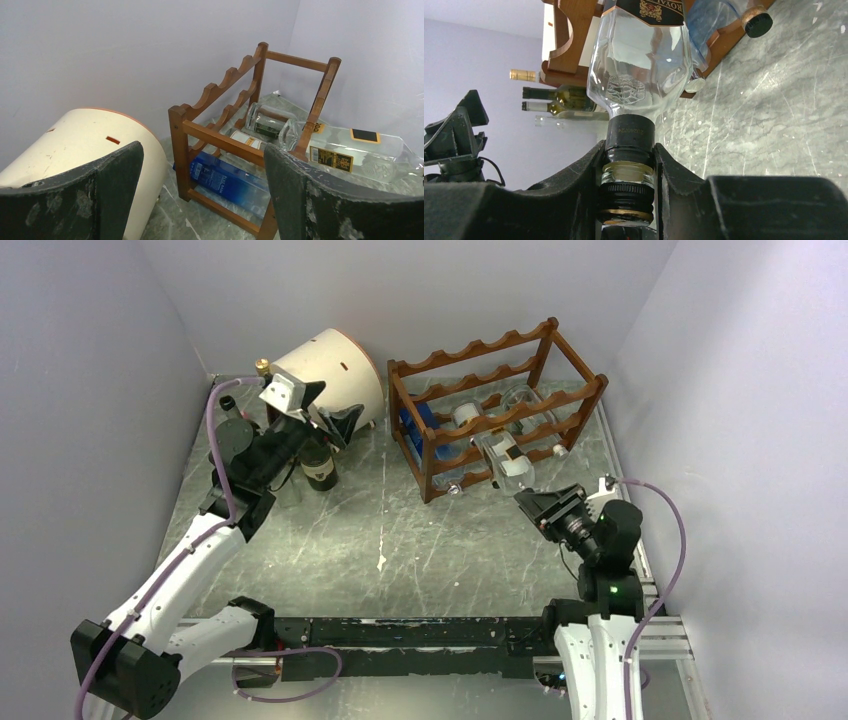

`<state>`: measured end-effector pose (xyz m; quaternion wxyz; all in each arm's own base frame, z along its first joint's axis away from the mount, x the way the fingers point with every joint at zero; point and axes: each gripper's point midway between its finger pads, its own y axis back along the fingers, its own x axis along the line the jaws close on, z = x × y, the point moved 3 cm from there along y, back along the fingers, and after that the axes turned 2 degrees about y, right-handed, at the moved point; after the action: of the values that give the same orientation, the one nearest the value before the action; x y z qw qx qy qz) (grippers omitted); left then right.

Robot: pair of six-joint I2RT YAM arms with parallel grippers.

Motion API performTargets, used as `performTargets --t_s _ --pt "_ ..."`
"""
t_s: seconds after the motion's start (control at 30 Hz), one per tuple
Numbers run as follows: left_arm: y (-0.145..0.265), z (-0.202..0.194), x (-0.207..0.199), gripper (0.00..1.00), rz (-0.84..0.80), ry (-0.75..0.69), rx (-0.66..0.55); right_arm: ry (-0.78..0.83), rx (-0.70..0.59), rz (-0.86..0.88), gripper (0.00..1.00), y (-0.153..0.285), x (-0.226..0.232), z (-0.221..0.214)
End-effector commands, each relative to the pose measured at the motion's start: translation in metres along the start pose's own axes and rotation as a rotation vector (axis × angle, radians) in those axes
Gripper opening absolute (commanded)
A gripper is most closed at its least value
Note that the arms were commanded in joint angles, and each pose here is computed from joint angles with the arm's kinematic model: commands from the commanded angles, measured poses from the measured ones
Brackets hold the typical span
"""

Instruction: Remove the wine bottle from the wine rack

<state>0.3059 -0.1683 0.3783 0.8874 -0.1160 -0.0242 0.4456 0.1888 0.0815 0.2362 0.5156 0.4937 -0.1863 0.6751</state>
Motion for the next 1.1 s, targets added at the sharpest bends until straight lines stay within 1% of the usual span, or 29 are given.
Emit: performTargets --t_s 0.0,0.27,0.6,0.87,1.07 --pt "0.001 0.011 -0.003 0.94 0.005 -0.028 -0.034 0.087 -0.054 0.1 0.0 0.02 0.036 0.01" --pt "0.001 0.01 -0.006 0.94 -0.002 -0.026 -0.033 0.109 -0.077 0.048 0.0 0.032 0.038 0.012" --pt "0.0 0.008 -0.007 0.94 -0.006 -0.023 -0.027 0.156 -0.082 0.035 0.0 0.046 0.049 0.013" --pt "0.0 0.008 -0.01 0.94 -0.013 -0.022 -0.027 0.182 -0.058 -0.027 0.0 0.059 0.045 0.007" --pt "-0.001 0.007 -0.012 0.94 -0.019 -0.02 -0.025 0.214 0.017 -0.089 0.0 0.061 0.028 -0.006"
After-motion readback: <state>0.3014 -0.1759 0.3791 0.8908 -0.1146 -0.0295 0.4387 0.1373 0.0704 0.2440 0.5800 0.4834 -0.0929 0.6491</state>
